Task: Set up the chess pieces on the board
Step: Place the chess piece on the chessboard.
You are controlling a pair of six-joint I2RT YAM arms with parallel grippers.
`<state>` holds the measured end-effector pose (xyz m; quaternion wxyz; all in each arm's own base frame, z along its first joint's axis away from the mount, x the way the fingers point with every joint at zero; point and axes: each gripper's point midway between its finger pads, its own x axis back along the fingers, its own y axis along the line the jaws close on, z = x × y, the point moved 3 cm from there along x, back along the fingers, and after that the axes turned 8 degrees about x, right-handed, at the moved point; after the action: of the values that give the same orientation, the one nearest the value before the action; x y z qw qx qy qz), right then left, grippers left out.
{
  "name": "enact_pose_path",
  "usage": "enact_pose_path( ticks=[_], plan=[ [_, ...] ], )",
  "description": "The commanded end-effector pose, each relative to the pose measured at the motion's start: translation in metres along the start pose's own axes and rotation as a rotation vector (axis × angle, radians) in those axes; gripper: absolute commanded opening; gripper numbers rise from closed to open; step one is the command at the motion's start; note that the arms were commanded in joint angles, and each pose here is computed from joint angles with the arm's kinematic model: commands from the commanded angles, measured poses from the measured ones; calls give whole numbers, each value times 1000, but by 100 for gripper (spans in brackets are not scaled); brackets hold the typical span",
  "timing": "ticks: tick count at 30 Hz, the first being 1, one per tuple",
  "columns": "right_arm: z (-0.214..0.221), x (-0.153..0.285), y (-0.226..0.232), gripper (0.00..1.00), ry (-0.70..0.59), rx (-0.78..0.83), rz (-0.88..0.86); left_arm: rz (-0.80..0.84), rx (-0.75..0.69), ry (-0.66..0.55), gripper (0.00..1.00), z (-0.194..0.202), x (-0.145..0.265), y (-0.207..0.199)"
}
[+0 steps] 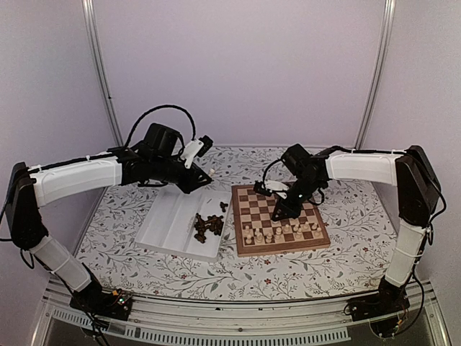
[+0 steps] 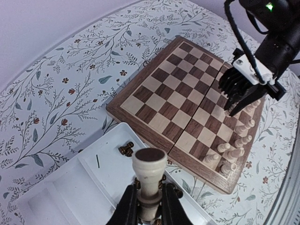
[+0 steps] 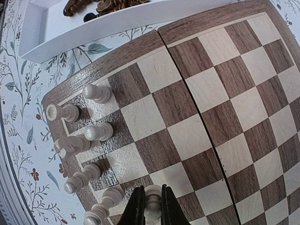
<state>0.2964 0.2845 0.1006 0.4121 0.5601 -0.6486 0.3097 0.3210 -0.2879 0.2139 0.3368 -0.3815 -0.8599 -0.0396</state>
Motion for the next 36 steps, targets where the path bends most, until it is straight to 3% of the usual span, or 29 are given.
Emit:
enact_pose_path(
  ticks=[1,21,36],
  plan=[
    [9,-9,9,4,25,-9,-61,-1,-7,-21,1,-5,3,4],
    [20,-20,17,7,66,-25,-123,4,-4,3,1,-1,-1,4],
    [10,-12,13,35,39,-30,-93,5,1,18,2,3,-6,5]
  ],
)
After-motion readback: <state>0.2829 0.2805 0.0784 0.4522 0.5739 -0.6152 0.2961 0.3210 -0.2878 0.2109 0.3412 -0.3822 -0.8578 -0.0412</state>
